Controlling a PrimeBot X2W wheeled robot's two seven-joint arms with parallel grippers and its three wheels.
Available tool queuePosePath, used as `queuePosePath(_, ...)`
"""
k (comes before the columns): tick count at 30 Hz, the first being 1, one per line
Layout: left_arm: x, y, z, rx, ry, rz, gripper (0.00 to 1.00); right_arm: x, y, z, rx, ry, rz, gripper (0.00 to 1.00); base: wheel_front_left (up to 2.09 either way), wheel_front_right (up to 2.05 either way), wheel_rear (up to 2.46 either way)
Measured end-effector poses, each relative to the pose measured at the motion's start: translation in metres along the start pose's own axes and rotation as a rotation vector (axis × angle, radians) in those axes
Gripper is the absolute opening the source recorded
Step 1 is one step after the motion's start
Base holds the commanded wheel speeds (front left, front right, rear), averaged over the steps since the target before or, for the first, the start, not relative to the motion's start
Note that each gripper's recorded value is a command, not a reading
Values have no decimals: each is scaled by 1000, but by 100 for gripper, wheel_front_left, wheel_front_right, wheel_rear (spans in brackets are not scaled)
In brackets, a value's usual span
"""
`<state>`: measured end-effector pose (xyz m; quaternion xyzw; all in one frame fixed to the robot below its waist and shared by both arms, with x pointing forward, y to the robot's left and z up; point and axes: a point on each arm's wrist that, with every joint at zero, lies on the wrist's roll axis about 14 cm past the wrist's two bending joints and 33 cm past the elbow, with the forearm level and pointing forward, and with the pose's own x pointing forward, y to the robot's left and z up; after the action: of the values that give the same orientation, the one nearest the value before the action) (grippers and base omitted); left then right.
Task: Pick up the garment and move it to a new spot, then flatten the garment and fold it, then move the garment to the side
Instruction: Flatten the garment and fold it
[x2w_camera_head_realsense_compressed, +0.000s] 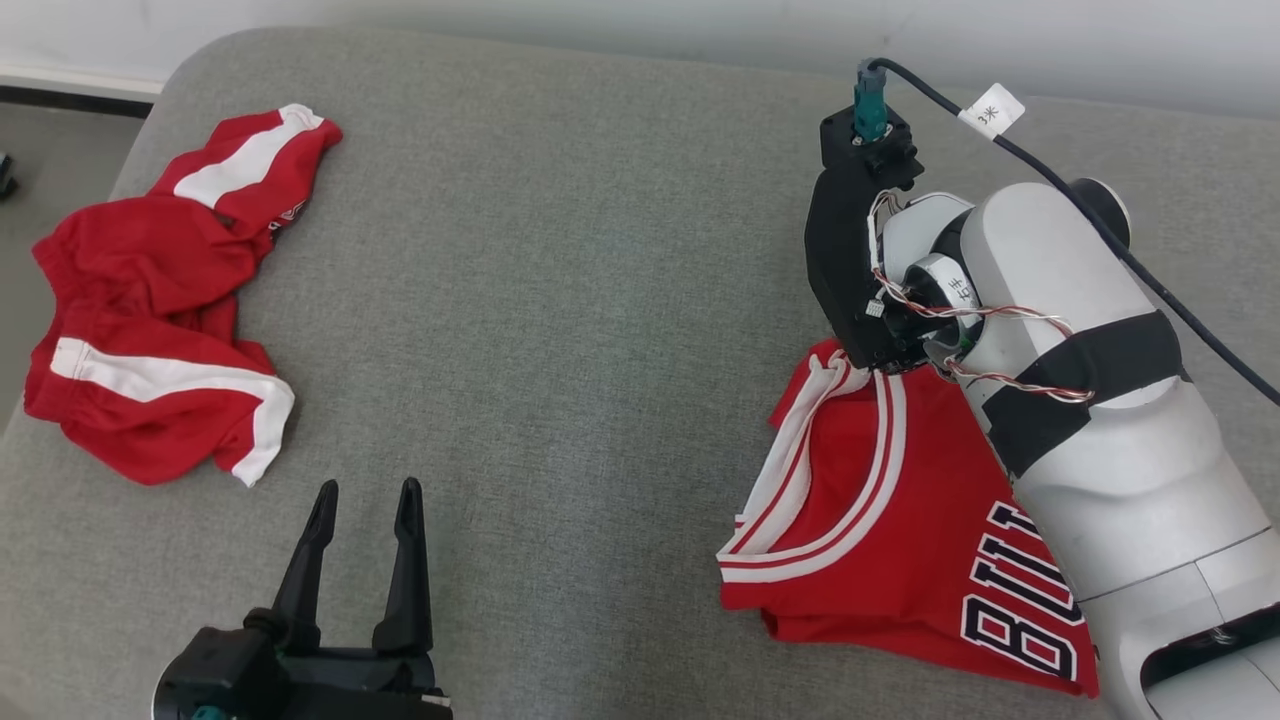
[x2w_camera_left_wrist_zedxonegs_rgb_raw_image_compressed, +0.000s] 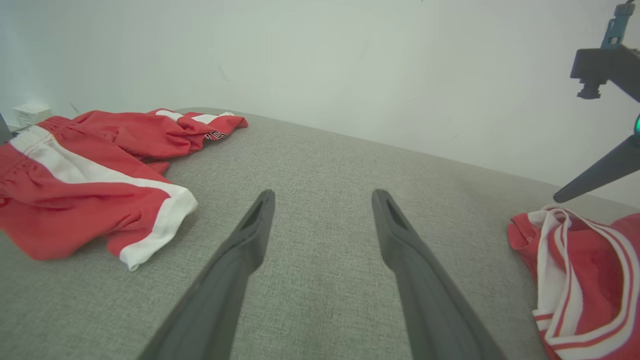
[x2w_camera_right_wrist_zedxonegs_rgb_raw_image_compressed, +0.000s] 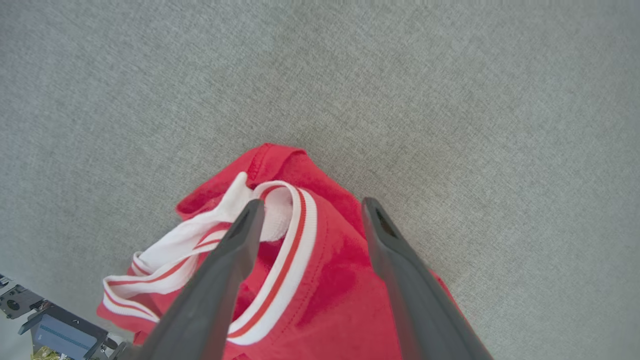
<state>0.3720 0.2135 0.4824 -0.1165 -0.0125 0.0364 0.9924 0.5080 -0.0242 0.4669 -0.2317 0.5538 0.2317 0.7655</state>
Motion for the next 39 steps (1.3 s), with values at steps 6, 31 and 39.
queuePosePath(6, 0, 5, -3, 7, 12, 17, 100, 18, 6, 5, -16, 2, 7, 100, 0, 0, 0)
queuePosePath(31, 7, 7, -1, 9, 1, 18, 100, 30, 10, 0, -40, 36, 17, 0, 0, 0, 0)
queuePosePath(39, 10, 2, 2, 5, -10, 4, 100, 21, 9, 3, -31, -12, 28, 0, 0, 0, 0)
